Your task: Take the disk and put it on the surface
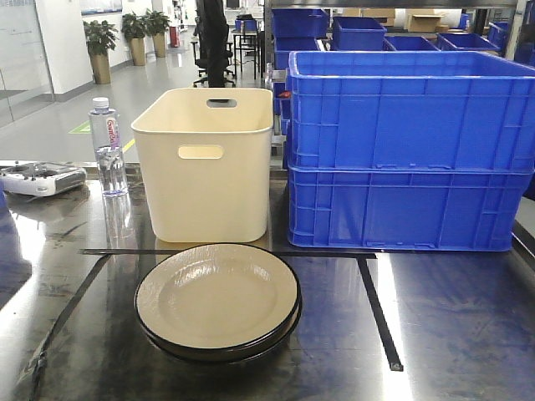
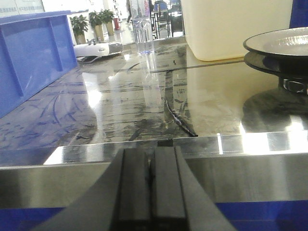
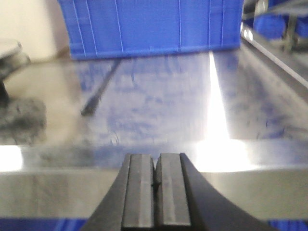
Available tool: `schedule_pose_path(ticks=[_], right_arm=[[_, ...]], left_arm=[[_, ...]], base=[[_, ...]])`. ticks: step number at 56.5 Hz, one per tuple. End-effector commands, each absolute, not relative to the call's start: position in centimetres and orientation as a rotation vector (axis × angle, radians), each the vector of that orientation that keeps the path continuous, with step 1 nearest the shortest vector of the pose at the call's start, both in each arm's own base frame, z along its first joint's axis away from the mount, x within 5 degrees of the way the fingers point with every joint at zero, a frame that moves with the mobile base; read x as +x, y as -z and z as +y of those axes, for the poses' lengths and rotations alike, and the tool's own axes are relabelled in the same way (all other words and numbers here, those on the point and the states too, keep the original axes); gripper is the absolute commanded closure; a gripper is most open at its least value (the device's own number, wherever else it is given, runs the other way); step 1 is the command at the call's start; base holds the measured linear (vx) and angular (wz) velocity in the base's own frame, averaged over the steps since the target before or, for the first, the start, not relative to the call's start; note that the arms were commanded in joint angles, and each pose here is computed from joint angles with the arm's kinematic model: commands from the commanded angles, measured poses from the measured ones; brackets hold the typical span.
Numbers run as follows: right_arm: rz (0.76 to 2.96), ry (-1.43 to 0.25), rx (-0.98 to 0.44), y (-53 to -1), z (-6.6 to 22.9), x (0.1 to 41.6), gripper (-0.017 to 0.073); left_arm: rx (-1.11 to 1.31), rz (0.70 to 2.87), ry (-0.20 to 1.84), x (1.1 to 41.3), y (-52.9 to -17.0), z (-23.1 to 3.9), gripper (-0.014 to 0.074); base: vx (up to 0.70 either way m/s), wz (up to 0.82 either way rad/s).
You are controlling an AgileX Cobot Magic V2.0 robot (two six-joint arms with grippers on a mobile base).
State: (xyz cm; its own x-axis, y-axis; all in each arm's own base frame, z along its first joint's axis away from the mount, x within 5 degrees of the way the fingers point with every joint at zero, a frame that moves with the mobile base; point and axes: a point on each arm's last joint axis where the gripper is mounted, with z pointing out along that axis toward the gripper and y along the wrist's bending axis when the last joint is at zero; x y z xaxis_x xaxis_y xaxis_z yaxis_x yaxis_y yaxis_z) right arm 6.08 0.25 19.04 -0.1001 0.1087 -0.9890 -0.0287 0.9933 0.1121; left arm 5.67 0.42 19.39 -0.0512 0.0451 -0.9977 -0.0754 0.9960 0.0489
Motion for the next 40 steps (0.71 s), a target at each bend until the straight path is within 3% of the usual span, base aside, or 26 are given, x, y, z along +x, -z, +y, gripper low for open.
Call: schedule_pose_path(ticks=[1, 40], right_arm=[[1.565, -0.109, 0.053, -19.27, 0.2, 5.64, 0.0566], [1.534, -0.074, 0.019, -19.57, 0.19, 5.67, 0.0566]], left_arm=[[-0.032, 1.534, -0.093, 5.66, -19.88, 0.44, 0.0595], [-0.032, 1.535, -0.093, 5.66, -19.87, 0.44, 0.0595]], base=[[0.0, 0.0], [0.0, 0.0]])
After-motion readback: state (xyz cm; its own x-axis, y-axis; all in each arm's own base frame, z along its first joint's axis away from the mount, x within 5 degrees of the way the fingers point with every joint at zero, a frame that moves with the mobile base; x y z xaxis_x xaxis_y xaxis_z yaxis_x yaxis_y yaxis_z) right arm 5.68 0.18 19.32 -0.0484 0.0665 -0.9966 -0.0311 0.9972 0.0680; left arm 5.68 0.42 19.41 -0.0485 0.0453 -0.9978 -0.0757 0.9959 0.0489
